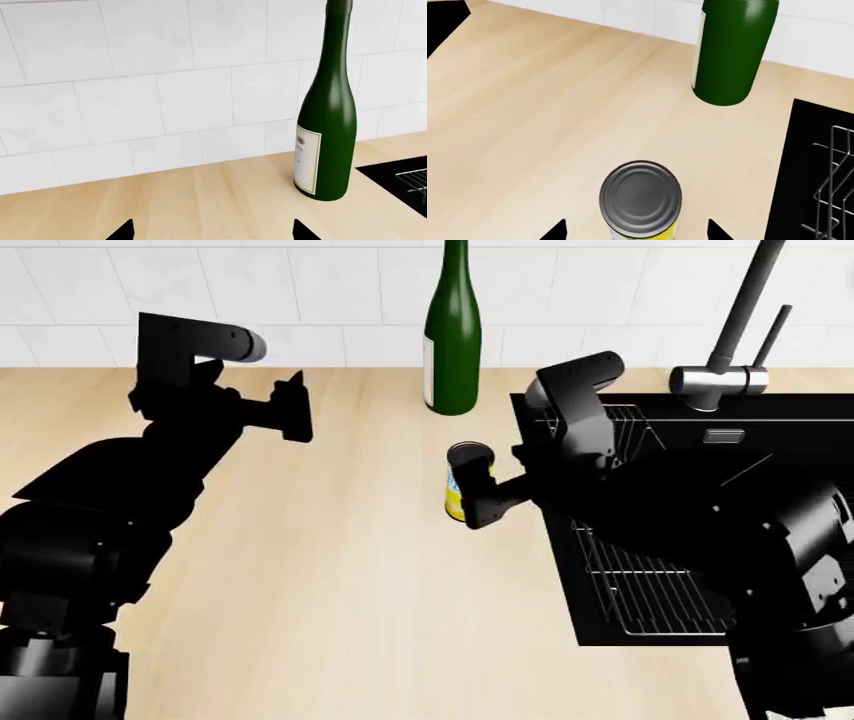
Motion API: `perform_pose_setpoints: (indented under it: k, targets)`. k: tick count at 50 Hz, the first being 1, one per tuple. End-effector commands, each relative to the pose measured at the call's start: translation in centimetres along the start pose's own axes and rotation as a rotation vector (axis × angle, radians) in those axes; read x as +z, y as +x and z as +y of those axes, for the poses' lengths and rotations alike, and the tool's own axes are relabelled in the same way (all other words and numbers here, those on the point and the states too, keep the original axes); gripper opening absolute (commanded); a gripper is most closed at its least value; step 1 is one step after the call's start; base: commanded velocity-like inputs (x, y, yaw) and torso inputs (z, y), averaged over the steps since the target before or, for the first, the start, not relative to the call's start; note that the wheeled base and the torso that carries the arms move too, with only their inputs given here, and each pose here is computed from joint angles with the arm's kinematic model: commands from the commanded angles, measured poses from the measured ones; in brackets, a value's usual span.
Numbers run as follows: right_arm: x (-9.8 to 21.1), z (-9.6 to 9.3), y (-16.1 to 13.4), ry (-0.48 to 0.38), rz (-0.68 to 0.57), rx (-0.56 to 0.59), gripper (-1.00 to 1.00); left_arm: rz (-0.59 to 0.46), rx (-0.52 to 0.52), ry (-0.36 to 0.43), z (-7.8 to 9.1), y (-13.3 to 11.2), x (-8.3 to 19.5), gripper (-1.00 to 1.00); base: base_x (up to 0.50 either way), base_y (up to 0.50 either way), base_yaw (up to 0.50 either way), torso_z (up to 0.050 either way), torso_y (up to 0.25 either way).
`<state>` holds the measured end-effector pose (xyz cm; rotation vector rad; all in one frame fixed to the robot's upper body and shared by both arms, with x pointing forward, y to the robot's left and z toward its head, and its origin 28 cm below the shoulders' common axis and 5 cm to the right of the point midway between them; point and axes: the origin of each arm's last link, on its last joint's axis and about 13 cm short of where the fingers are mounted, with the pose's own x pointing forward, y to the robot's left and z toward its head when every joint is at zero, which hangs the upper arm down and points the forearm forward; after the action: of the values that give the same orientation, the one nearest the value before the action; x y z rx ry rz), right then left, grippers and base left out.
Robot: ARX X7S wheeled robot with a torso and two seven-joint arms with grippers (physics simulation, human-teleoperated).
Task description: Pick the cans from the counter and place them in their designated side in the cabinet.
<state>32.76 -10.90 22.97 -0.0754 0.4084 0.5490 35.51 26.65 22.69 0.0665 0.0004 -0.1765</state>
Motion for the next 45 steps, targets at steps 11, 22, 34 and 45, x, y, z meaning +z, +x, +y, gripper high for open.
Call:
perform_pose_setpoints:
  k: [11, 22, 34, 45]
  targets:
    - [-0.1, -0.1, 1.3, -0.005, 0.017, 0.020, 1.00, 0.001, 0.004, -0.010, 0.2, 0.1, -0.2, 1.00, 0.00, 0.00, 0.00, 0.000, 0.000]
    - [-0.4, -0.3, 1.8, 0.009, 0.014, 0.019, 1.00, 0.000, 0.004, -0.010, 0.2, 0.2, -0.2, 1.00, 0.00, 0.00, 0.00, 0.000, 0.000]
    - [-1.0, -0.4, 2.3, 0.028, 0.017, 0.025, 1.00, -0.004, 0.003, -0.009, 0.2, 0.1, 0.0, 1.00, 0.00, 0.00, 0.00, 0.000, 0.000]
    - [-1.5, -0.3, 2.9, 0.046, 0.016, 0.038, 1.00, -0.008, 0.001, -0.009, 0.1, 0.0, 0.1, 1.00, 0.00, 0.00, 0.00, 0.000, 0.000]
